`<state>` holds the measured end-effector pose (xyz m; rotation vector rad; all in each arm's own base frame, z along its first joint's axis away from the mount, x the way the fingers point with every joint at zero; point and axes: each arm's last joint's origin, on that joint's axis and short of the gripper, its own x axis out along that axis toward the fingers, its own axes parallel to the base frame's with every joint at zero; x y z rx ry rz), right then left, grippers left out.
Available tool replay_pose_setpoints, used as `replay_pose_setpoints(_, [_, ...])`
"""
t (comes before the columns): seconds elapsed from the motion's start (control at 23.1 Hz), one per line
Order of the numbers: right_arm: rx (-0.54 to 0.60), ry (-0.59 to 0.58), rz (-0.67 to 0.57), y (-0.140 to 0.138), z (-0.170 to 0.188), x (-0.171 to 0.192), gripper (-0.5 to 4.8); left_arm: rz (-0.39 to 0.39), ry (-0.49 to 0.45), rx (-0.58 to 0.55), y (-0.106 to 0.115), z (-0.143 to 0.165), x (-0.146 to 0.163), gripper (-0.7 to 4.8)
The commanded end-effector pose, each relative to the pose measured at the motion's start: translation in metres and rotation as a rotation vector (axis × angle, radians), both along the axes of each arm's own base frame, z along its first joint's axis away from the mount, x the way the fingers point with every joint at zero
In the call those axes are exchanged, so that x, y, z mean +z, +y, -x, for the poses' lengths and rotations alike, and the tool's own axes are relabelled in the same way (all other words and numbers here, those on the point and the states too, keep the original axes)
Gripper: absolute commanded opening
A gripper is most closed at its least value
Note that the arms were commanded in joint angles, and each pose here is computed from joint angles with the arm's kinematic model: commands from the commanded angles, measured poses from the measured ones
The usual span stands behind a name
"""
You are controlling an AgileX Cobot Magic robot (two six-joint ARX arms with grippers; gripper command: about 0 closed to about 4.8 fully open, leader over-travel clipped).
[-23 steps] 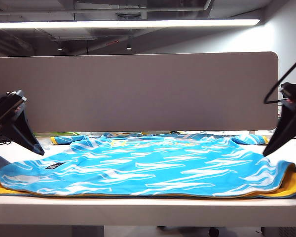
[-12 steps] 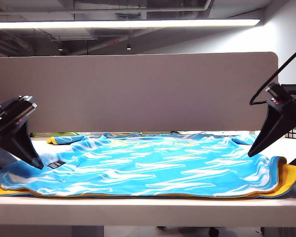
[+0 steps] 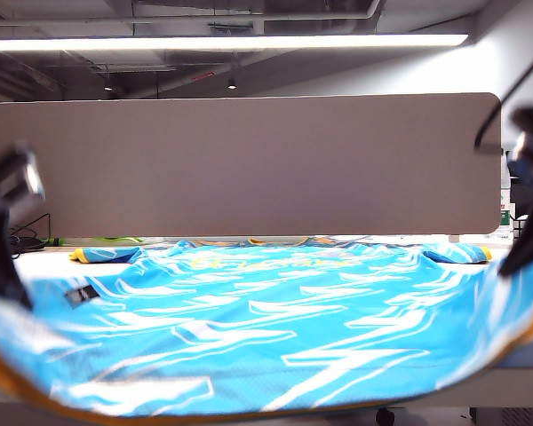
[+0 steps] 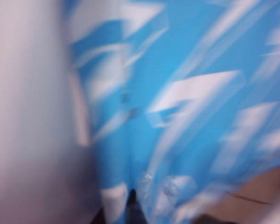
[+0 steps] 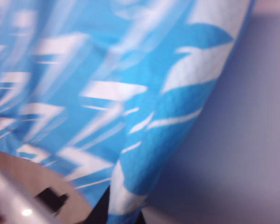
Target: Fold the bottom side of the soccer jersey horizontally towards the center, about one-third of the way, then fold the sleeve back towards the center, creating a straight line along the edge of the the soccer jersey, and finally fold the bottom of the soccer jersey up towards the top, creating a neat rectangle.
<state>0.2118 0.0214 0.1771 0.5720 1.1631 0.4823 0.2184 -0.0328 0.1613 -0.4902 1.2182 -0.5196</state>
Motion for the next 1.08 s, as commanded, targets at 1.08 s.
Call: replay_pose_setpoints(1.08, [-0.155, -0.432, -0.105, 0.008, 0.005, 0.087, -0.05, -0.015, -0.589, 0.156, -0.038, 0.016, 0.104, -0.06])
